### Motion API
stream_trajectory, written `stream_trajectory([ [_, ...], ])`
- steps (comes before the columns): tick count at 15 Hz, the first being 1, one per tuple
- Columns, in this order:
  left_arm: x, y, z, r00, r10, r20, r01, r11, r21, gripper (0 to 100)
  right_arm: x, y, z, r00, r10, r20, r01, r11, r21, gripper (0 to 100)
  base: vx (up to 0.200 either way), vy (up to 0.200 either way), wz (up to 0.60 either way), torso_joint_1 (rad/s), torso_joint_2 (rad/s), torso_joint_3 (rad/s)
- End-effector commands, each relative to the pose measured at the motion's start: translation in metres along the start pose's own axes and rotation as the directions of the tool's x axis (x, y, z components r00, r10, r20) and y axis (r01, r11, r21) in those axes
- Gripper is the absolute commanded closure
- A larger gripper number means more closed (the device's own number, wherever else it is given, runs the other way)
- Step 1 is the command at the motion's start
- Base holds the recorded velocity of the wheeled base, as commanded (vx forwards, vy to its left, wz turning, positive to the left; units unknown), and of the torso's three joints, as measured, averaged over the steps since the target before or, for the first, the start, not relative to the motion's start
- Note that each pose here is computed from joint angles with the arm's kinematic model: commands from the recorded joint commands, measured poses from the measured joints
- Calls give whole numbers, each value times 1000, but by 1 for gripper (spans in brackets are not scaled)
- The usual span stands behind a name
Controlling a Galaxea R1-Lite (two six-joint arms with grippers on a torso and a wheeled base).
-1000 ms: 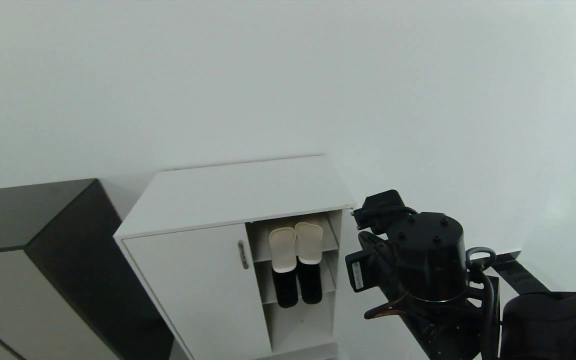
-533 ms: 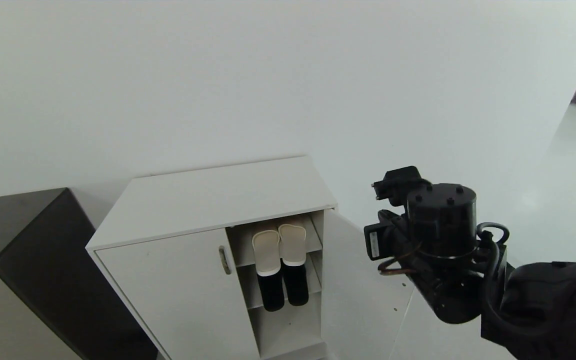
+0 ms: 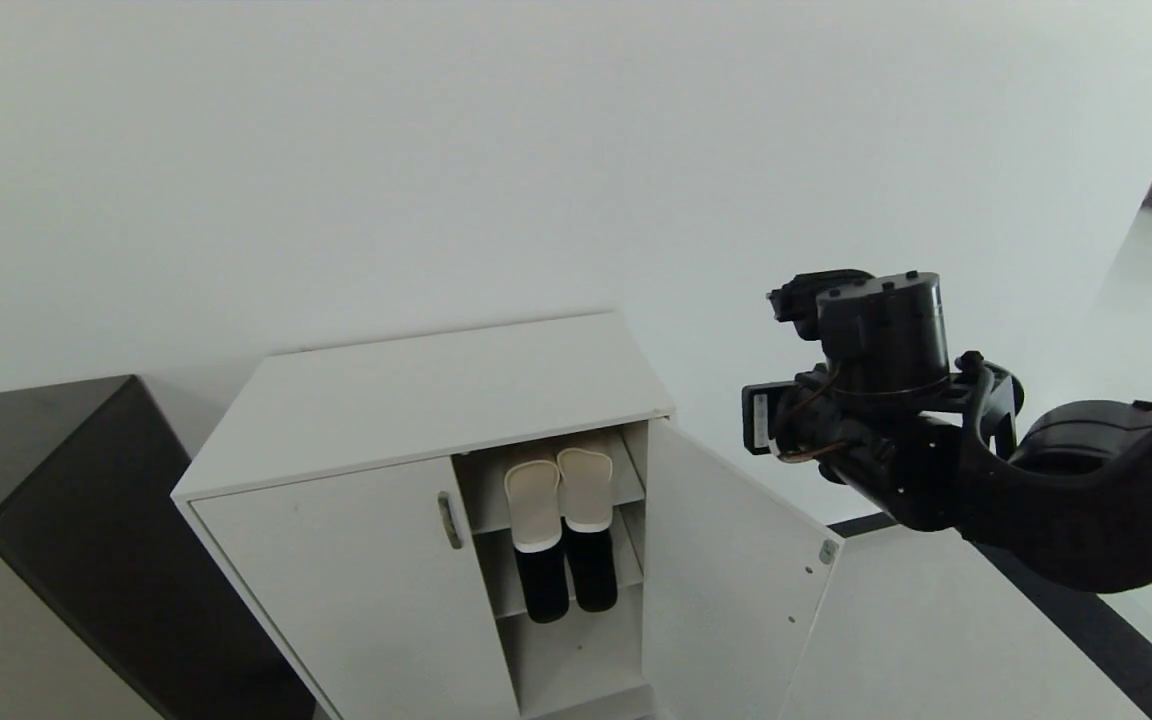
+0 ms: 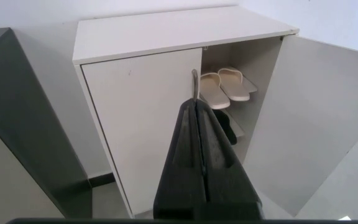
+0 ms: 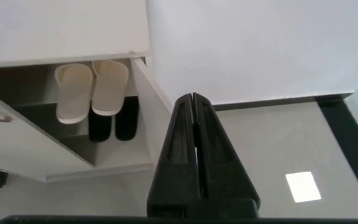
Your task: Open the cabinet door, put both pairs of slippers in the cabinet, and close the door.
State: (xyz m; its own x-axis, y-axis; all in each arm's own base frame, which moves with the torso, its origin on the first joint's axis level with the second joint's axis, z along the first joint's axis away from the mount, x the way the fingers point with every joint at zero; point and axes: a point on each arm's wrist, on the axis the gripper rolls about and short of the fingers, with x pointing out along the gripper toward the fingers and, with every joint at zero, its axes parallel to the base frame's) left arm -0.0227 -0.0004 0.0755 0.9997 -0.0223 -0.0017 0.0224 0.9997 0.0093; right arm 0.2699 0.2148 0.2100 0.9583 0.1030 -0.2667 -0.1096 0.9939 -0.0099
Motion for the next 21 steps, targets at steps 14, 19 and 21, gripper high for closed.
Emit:
stream_trajectory([
  [14,0,0,0,1000,-1,-1,1,1000,0,100,67,-37,-26,997,-12,-76,18,996,83,100,-71,0,0,0,1,1],
  [19,0,0,0,1000,-1,-1,1,1000,0,100,89,-46,-43,993,-49,-105,57,995,77,100,0,0,0,0,0,0],
  [21,0,0,0,1000,-2,-1,2,1000,0,100,94,-47,-49,991,-57,-122,66,995,71,100,0,0,0,0,0,0],
])
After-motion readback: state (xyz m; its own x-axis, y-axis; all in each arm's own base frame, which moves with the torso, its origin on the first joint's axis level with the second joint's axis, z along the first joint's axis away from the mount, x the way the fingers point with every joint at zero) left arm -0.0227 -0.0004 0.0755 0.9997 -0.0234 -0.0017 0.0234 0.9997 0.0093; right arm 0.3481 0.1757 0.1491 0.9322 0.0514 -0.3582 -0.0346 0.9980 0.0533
